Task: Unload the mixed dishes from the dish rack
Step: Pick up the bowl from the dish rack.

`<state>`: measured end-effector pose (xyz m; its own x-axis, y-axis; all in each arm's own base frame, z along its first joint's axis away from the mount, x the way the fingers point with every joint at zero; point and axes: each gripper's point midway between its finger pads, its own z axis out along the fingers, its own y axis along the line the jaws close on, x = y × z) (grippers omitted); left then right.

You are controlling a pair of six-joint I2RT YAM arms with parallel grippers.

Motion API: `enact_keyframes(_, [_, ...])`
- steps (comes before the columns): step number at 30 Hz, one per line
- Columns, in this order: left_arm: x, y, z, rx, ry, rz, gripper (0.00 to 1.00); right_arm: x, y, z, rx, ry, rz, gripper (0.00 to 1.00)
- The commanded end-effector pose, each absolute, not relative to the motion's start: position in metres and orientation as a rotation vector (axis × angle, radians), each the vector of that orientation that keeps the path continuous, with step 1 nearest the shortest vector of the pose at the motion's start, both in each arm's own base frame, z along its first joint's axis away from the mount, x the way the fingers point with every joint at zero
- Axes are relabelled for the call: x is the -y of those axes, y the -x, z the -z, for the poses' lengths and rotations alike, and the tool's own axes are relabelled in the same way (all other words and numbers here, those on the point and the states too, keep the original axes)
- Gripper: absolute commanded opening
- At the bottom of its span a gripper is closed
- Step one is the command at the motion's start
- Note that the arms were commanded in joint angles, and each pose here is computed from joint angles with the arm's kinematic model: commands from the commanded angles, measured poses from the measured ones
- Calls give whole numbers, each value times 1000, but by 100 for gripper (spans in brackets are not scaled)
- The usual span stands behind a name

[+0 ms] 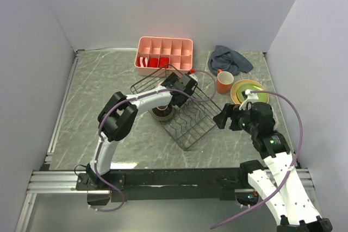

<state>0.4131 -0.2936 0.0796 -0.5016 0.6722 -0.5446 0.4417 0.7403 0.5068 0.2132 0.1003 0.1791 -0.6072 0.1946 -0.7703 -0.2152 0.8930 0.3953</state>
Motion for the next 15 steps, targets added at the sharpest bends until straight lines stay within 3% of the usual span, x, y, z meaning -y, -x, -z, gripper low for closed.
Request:
enact_keyframes(1, [298,-414,-71,-2180,-839,-418,100,-104,-217,-186,-2104,41,-587,100])
enact_keyframes(15, [293,-420,-53,-2138,-812,-554,99,-104,-216,-179,-2115,38,-589,100])
